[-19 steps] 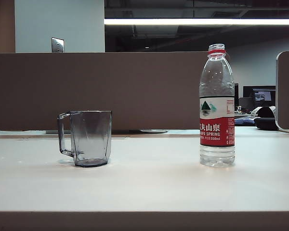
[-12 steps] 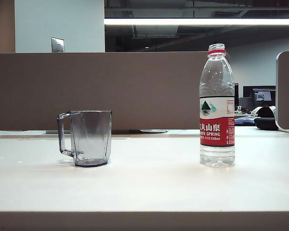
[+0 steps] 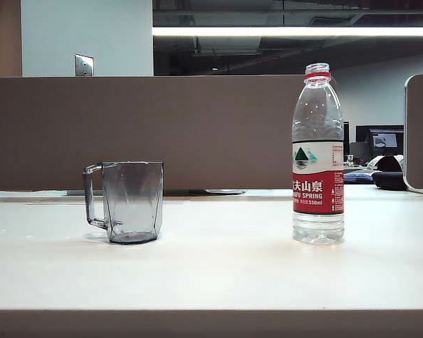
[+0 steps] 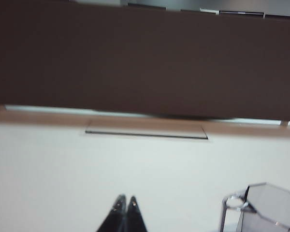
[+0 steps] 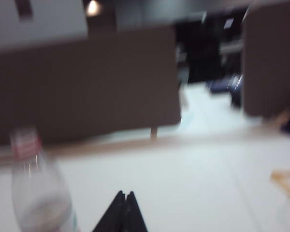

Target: Pick up the mineral water bottle on the table and pour water into the mug until it's half full.

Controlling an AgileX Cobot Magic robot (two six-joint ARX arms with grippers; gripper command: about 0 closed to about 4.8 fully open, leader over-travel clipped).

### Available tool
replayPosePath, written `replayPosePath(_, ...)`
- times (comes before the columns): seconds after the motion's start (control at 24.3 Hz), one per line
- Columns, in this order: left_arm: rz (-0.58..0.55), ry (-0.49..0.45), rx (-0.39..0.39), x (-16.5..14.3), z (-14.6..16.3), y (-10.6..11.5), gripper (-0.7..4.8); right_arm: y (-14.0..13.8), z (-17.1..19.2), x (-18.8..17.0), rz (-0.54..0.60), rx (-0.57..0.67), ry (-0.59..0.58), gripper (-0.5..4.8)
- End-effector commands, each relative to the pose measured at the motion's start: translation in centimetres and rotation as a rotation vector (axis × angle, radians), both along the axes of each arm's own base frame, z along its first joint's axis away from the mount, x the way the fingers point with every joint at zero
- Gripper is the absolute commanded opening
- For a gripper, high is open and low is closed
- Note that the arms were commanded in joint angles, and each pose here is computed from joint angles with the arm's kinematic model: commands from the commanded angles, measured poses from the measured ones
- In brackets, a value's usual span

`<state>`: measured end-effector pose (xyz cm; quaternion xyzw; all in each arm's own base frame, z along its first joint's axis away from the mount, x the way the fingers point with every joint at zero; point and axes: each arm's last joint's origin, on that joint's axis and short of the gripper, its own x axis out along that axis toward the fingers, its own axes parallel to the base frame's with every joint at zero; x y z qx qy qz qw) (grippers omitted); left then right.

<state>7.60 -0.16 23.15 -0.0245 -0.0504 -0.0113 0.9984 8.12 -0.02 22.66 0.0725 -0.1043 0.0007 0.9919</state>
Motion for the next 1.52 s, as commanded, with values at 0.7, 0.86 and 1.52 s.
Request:
replayPosePath(0.7,-0.469,0.332,0.082,3.0,14.7,-3.3,-0.05,1.3,13.1,7.7,0.2,-0.244,0.351,-0.01)
replayPosePath(0.86,-0.546,0.383,0.167,3.5,14.0,-4.4,-0.05,1.7,12.7,7.8,0.236,-0.248,0.386,0.22)
replayPosePath(1.52,-0.63,0.385,0.184,3.2,13.9,-5.4,-0.05,4.4,2.5,11.9,0.537,-0.22,0.78,4.79)
